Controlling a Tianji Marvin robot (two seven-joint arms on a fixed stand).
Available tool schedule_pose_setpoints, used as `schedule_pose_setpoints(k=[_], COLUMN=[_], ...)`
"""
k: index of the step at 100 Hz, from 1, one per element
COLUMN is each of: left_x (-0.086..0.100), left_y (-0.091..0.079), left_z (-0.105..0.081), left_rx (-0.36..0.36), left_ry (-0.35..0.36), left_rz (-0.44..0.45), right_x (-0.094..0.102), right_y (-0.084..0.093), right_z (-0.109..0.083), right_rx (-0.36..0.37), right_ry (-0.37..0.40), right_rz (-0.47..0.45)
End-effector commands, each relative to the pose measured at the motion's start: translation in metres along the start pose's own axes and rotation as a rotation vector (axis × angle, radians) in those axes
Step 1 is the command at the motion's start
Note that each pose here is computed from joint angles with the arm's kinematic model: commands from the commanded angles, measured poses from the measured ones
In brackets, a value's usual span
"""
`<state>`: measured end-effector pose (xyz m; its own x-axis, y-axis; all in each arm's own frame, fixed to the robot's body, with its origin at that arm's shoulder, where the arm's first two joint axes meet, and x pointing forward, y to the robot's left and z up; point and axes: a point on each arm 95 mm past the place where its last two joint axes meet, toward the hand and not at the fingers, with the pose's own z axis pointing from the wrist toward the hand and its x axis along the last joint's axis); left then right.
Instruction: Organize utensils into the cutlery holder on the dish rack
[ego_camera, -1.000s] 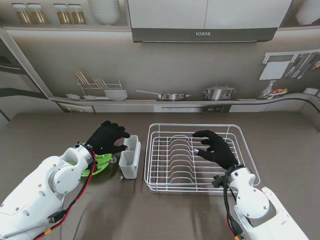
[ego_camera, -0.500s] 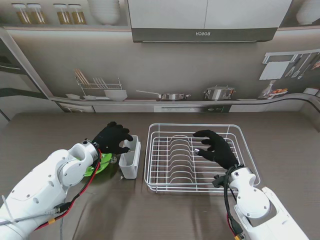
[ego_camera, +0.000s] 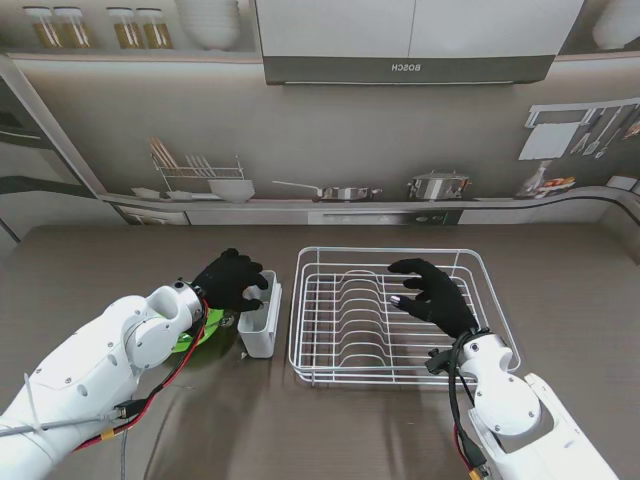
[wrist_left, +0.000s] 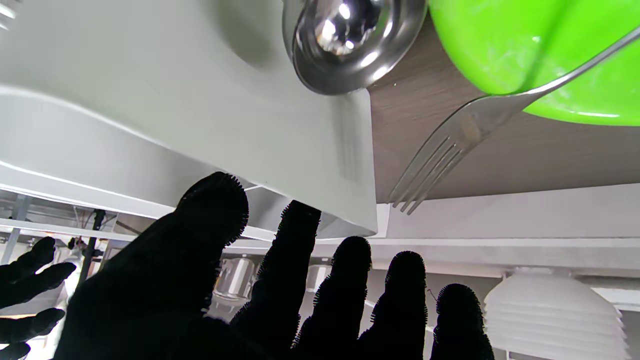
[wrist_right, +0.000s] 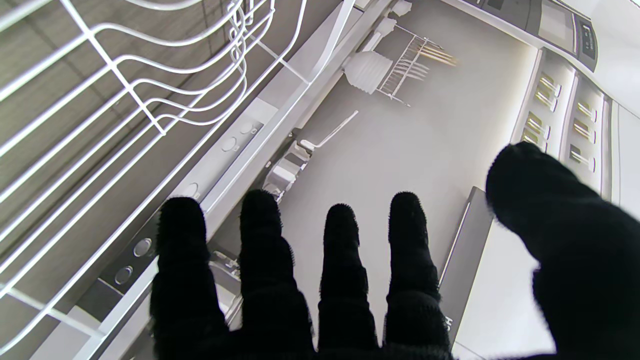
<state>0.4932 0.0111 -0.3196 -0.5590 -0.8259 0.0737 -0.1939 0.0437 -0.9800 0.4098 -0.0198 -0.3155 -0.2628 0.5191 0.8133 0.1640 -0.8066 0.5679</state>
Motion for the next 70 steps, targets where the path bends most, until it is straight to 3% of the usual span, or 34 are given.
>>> schedule_pose_setpoints(k=[1,70], left_x=[-0.0002,0.0028], left_y=[0.0033,0.0125], left_z=[0.0012,0.0076], left_rx=[-0.027,-0.056], left_ry=[0.002,0.019], left_rz=[-0.003,0.002], right_x=[0.0006,0.0006], right_y=[-0.0033,-0.0023], right_z=[-0.0006,-0.0005], right_rx=[0.011,0.003], right_ry=[-0.001,-0.007], right_rz=[0.009,0.025])
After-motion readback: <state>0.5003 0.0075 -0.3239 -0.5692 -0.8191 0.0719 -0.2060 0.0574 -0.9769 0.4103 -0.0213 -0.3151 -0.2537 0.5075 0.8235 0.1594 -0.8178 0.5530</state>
